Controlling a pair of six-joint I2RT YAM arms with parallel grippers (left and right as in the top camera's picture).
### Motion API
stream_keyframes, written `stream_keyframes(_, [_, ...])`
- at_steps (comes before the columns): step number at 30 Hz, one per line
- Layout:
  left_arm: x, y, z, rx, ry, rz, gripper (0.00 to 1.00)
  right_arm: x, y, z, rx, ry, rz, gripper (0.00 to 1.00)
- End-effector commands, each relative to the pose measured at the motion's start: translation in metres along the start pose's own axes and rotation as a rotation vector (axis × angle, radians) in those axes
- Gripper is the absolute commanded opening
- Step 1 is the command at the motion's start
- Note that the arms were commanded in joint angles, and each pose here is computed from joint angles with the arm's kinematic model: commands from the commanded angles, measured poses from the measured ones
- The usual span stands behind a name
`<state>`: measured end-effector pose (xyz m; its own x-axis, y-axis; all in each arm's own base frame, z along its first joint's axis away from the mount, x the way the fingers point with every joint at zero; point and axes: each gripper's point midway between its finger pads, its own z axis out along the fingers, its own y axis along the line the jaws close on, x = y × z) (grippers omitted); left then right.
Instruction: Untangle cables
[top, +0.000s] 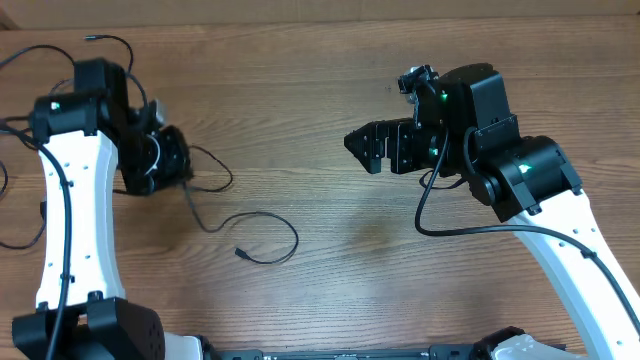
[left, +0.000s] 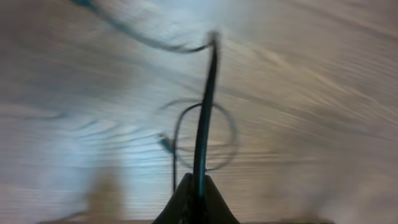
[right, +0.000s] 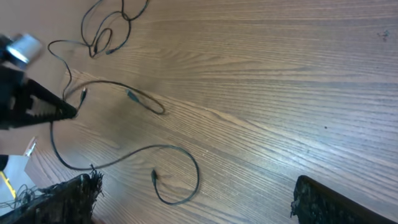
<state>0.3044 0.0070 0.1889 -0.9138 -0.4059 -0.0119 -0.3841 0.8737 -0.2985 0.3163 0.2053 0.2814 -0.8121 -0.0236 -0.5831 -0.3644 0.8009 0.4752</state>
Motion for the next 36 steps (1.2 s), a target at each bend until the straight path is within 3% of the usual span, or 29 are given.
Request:
stream_keyframes(1, [0.003, 0.047, 0.006, -0.166, -0.014, -0.209, 0.04, -0.007, 0.001, -0.002, 0.005, -0.02, -0.01, 1.0])
stream_keyframes(6, [-0.003, 0.083, -0.003, -0.205, -0.061, -0.462, 0.04, -0.006, 0.0, -0.002, 0.007, -0.014, -0.007, 1.0])
stream_keyframes(10, [-0.008, 0.117, -0.013, -0.245, -0.102, -0.558, 0.04, -0.006, 0.0, -0.002, 0.007, -0.014, -0.007, 1.0])
stream_keyframes(16, [-0.004, 0.19, -0.041, -0.515, -0.196, -0.661, 0.04, -0.007, -0.004, -0.002, 0.032, -0.023, -0.007, 1.0])
stream_keyframes(21, [-0.012, 0.221, -0.061, -0.677, -0.293, -0.677, 0.04, -0.008, -0.004, -0.002, 0.031, -0.026, -0.009, 1.0])
stream_keyframes(28, [-0.028, 0.24, -0.08, -0.793, -0.412, -0.682, 0.06, -0.006, -0.004, -0.002, 0.033, -0.019, -0.006, 1.0])
stream_keyframes(36, [-0.044, 0.251, -0.08, -0.85, -0.407, -0.58, 0.13, -0.006, -0.004, -0.002, 0.034, -0.016, -0.005, 1.0])
